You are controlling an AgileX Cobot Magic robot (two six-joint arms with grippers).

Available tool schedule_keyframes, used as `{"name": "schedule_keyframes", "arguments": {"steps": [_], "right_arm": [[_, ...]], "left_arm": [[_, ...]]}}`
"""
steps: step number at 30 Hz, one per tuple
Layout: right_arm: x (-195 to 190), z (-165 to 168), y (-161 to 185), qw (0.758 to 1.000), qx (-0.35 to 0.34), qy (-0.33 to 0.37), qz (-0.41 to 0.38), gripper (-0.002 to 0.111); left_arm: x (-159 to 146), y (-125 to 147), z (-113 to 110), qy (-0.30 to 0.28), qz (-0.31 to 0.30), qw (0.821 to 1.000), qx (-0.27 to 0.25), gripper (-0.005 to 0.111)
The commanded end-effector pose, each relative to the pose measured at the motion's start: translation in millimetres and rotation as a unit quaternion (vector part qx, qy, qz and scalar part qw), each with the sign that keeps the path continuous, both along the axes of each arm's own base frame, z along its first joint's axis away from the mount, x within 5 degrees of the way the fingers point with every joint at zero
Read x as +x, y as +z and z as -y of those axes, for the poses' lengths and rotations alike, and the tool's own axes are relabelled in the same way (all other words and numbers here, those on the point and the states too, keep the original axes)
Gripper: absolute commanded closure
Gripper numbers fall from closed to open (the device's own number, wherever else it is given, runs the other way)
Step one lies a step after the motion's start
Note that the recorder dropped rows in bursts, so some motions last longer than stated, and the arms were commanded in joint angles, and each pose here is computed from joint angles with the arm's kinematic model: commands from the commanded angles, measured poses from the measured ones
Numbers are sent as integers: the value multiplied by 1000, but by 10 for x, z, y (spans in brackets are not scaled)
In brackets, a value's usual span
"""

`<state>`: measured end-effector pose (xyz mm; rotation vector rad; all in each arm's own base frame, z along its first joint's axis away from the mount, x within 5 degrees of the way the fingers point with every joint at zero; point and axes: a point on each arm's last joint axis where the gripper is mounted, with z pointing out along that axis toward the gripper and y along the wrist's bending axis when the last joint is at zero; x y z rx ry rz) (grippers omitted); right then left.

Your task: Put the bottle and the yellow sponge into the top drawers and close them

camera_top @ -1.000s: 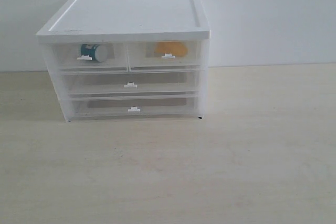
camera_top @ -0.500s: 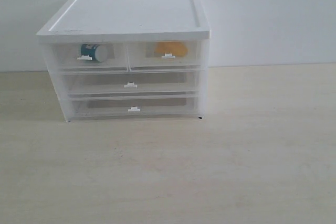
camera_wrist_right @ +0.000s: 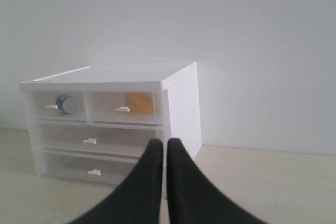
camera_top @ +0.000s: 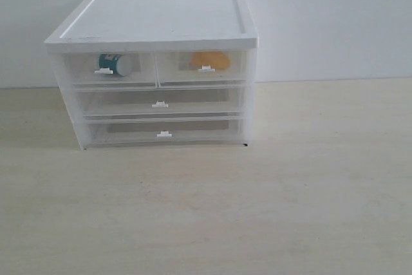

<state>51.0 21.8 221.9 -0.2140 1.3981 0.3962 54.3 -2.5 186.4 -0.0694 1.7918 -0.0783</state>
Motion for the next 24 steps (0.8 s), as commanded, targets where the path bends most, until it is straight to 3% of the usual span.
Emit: {"name": "schedule_keyframes", "arguments": {"steps": [1,8,24], "right_arm": [[0,4,-20,1000,-19,-5,4,108],[9,16,-48,1000,-11,-11,-16,108],[-8,25,-384,978,-114,-9,-173,108]], "left_arm": [[-1,-13,0,-2,-1,1000,5,103],[-1,-13,0,-2,-1,1000,5,103],[-1,-13,0,-2,-1,1000,5,103]]}}
